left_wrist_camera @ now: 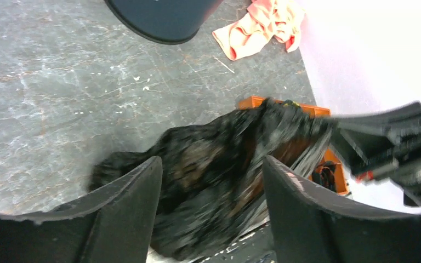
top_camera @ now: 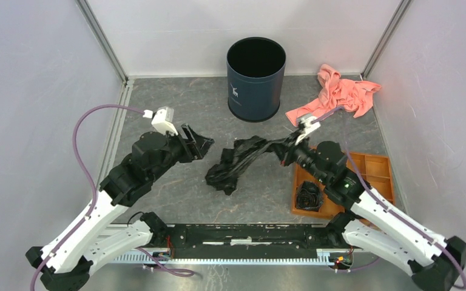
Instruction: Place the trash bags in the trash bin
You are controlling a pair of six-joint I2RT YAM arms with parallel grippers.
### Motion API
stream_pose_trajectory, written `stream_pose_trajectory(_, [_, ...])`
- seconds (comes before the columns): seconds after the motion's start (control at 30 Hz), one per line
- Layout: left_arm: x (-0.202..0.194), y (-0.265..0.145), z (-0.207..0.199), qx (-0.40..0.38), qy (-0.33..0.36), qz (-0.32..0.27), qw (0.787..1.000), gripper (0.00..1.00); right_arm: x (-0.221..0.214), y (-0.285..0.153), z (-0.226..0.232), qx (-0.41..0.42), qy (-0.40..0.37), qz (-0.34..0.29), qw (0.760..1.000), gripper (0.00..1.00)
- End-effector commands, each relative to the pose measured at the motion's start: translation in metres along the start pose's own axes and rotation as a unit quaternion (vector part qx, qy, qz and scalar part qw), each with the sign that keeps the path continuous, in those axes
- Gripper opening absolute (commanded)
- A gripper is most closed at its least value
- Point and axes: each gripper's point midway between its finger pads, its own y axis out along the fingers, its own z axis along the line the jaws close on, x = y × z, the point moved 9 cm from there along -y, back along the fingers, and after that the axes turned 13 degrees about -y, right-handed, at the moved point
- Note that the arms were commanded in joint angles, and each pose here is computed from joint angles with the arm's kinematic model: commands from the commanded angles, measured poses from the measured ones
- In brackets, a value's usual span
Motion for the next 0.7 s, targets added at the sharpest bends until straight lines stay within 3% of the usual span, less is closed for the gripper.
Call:
stream_pose_trajectory(0.0, [-0.008, -0.002, 0.023, 0.041, 0.015, -0.008, 0.999, 0.81, -0.032, -0.001, -0.047, -0.143, 0.125, 0.037, 0.981, 0.00])
stream_pose_trajectory(0.13, [-0.030, 0.008, 0.042, 0.059, 0.002, 0.028, 0.998, 0.98, -0.064, 0.021, -0.051, -0.063, 0.110, 0.120, 0.985, 0.00])
stream_pose_trajectory(0.27, [-0.055, 0.022, 0.057, 0.068, -0.013, 0.077, 0.995, 1.00, -0.089, 0.028, -0.060, -0.058, 0.050, 0.209, 0.975, 0.00])
stream_pose_trajectory(0.37, [-0.074, 0.034, 0.076, 0.083, -0.016, 0.100, 0.991, 1.00, -0.096, 0.024, -0.078, -0.143, 0.005, 0.226, 0.964, 0.00])
stream_pose_trajectory(0.5, [-0.092, 0.046, 0.097, 0.100, -0.029, 0.103, 0.989, 1.00, -0.088, 0.020, -0.111, -0.278, -0.050, 0.245, 0.927, 0.00])
stream_pose_trajectory(0.57, [-0.097, 0.051, 0.102, 0.113, -0.034, 0.101, 0.988, 1.00, -0.086, 0.025, -0.113, -0.270, -0.061, 0.250, 0.928, 0.00])
stream_pose_trajectory(0.67, [-0.097, 0.058, 0.107, 0.142, -0.026, 0.096, 0.985, 1.00, -0.092, 0.029, -0.101, -0.197, -0.056, 0.233, 0.951, 0.03])
